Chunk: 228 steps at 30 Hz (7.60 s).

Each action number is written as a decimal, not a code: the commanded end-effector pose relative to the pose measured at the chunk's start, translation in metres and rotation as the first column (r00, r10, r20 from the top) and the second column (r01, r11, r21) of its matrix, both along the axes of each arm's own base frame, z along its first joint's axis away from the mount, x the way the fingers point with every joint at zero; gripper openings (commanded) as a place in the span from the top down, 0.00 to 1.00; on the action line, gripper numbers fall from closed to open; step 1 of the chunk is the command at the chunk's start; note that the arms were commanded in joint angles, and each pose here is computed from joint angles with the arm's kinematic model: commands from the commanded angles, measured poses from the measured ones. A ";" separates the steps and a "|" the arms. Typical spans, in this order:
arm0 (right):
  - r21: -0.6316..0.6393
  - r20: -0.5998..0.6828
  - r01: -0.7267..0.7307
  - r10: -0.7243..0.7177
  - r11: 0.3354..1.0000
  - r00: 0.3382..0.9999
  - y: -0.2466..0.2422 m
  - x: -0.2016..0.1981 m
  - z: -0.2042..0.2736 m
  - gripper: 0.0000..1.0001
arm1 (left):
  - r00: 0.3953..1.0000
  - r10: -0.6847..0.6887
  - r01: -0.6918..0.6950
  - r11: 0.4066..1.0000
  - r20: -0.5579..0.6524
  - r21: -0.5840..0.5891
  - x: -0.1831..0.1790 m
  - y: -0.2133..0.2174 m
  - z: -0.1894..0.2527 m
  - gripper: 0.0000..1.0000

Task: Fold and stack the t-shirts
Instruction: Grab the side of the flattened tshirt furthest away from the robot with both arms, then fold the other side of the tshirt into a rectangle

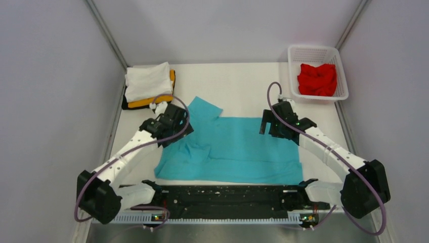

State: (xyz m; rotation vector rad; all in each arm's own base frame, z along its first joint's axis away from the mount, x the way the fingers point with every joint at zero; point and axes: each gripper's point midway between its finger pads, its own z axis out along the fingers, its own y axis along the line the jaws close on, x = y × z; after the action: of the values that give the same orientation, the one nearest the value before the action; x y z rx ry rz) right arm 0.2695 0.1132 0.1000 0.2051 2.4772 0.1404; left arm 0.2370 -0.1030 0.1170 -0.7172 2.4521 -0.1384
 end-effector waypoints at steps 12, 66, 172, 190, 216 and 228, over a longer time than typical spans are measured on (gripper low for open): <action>-0.009 0.145 0.156 -0.153 0.988 0.977 -0.033 0.039 0.021 0.01 | 0.959 -0.281 0.269 0.947 0.045 0.175 0.194 -0.054 0.045 0.01; -0.130 0.053 0.398 -0.394 0.908 0.918 -0.085 0.042 -0.022 0.01 | 0.955 -0.254 0.286 0.926 -0.152 0.247 0.280 -0.023 -0.065 1.00; -0.050 0.140 0.224 -0.215 0.973 0.966 -0.076 0.063 0.021 1.00 | 0.921 -0.388 0.381 0.916 0.038 0.129 0.143 -0.033 0.024 1.00; -0.223 0.082 0.387 -0.378 0.895 0.922 -0.126 0.009 0.025 1.00 | 0.968 -0.249 0.244 0.944 -0.006 0.221 0.075 0.010 0.021 1.00; -0.193 -0.139 0.426 -0.455 0.884 0.880 -0.118 -0.051 -0.033 0.48 | 0.992 -0.083 0.094 0.989 -0.094 0.111 0.004 0.027 -0.035 0.59; 0.056 0.145 0.187 -0.194 0.981 0.970 -0.076 0.002 0.031 0.01 | 0.970 -0.219 0.228 0.970 0.101 -0.084 0.038 -0.024 0.008 0.04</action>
State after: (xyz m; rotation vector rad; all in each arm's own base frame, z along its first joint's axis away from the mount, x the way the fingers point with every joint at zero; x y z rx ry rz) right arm 0.2346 0.0064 0.0965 0.5995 2.4280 -0.1298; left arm 0.2365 -0.0846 0.0959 -0.5549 2.5389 -0.0993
